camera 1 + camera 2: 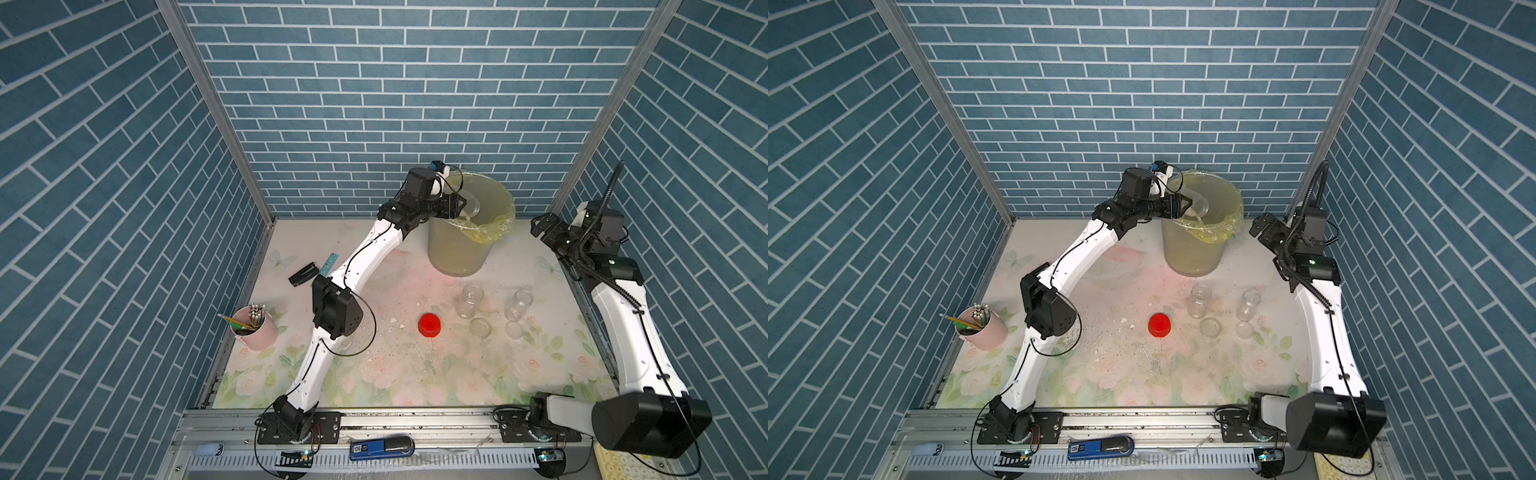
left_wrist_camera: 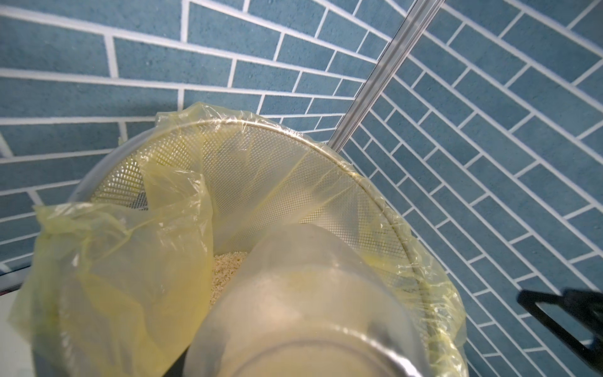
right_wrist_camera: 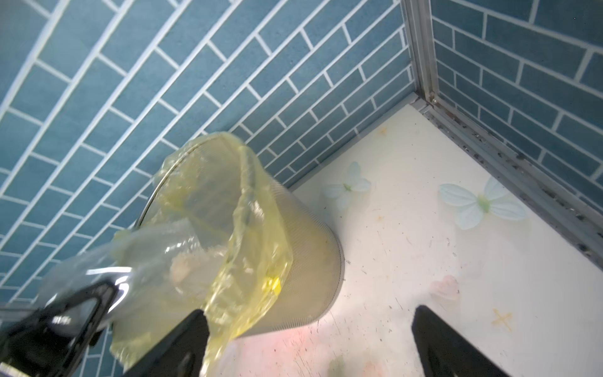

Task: Empty moldy rice from jars
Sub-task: Pour the moldy rice from the jar into the trash bin.

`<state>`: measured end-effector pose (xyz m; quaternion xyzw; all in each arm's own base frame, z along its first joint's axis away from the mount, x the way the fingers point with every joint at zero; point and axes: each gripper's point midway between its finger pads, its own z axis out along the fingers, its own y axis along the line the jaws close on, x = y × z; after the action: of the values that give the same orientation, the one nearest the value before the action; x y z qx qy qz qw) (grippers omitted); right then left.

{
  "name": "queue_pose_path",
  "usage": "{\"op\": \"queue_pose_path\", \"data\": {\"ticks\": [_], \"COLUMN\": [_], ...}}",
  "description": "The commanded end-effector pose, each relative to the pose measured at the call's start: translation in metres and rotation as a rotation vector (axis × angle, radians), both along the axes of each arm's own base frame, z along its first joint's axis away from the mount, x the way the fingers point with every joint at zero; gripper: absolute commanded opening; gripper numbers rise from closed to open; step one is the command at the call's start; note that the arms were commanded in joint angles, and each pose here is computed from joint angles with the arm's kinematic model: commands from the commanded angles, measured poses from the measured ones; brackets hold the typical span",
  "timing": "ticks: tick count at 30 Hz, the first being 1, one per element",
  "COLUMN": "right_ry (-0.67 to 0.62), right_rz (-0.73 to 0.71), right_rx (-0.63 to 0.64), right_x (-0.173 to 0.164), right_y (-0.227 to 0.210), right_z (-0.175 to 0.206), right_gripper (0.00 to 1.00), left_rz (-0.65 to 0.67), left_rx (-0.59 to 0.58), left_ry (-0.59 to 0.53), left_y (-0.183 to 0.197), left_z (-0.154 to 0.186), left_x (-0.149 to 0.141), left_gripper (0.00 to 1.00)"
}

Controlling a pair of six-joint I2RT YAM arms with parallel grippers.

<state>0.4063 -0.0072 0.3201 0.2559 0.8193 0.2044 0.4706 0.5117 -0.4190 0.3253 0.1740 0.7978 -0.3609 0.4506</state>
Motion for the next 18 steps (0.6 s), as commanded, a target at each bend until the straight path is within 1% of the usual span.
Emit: {"op": "queue_pose_path", "data": {"ticks": [1, 4, 8, 18], "right_ry": [-0.013, 0.019, 0.083, 0.211], "right_rz": [-0.011, -0.046, -0.036, -0.039], "right_rx": [0.162, 0.183, 0.206, 0.225], "right_x": [0.032, 0.054, 0.086, 0.150], "right_y": [-0.006, -0.017, -0.019, -0.026], "right_z": [-0.005, -0.022, -0.047, -0.109], "right_gripper": [0.97, 0.96, 0.96, 0.94], "left_rz": [-0.003, 0.001, -0.009, -0.028], "left_rx": [0.040, 0.071, 0.107, 0.111], "left_ry": [-0.044, -0.063, -0.078, -0.085], "left_y": [0.010, 0.016, 0.022, 0.027], "left_z": [0.023, 0.031, 0.036, 0.047], "left_x": [-0.013, -0.018, -0.024, -0.034], "left_gripper": [0.23, 0.23, 0.23, 0.23]}}
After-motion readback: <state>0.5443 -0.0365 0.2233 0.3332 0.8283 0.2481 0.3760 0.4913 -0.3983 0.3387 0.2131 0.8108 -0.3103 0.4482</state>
